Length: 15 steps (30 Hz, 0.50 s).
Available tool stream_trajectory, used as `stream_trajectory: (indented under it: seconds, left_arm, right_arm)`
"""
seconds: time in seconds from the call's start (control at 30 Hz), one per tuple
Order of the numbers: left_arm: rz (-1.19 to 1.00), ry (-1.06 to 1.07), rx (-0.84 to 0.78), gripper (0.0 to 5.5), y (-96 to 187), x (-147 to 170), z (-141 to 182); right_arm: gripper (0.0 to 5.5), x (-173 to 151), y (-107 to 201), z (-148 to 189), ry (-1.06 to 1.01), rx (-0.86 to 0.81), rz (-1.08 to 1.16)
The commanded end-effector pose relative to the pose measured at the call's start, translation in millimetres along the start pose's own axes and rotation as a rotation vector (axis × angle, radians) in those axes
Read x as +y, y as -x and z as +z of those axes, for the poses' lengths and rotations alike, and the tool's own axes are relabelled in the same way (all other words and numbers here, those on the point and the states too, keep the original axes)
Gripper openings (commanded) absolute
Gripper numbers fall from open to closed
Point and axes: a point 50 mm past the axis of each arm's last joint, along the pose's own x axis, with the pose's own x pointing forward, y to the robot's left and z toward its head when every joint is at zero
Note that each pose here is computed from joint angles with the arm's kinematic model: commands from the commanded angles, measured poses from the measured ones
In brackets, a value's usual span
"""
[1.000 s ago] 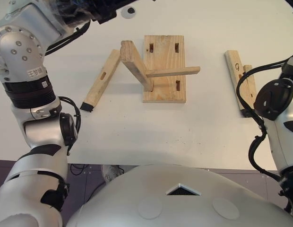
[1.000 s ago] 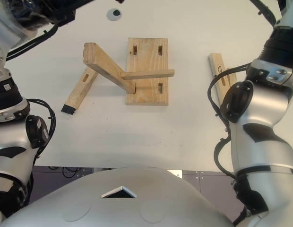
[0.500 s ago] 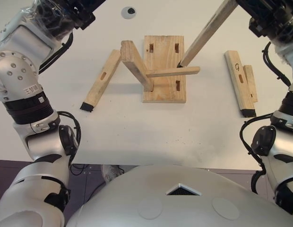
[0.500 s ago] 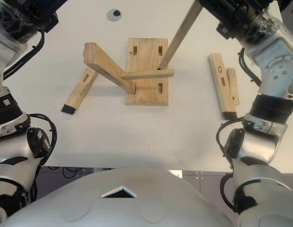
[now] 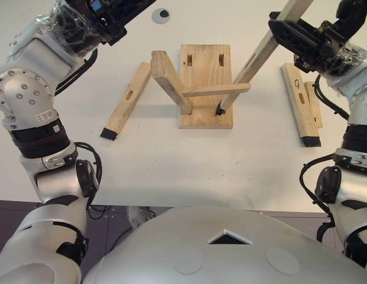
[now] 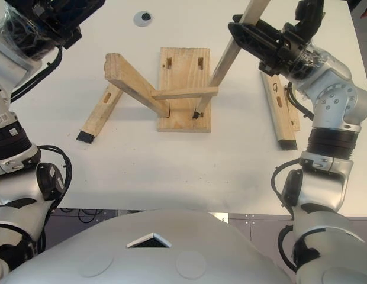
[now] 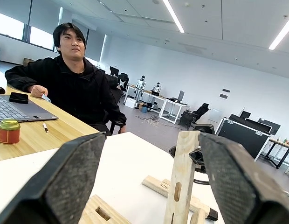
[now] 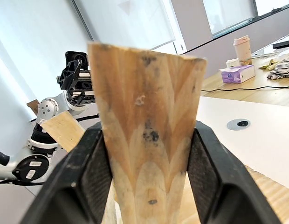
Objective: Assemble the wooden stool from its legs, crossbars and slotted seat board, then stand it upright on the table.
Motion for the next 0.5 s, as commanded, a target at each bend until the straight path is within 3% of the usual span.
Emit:
stream_trajectory:
  seconds: [0.03,0.2,0.5]
  left_arm:
    - [-0.001,-0.008,-0.002,3.63,-2,0,1]
    - [-0.001,-0.007,-0.007,3.63,-3,-1,-1]
    - [0.085,0.052,-0.040,3.63,-1,13,9]
  right_arm:
    - [2.06,-7,7,11,0.057,0.058,-0.041]
    - [2.05,-6,7,16,0.115,0.143,-0.002]
    - [2.04,25,9,15,0.241,0.348,0.196]
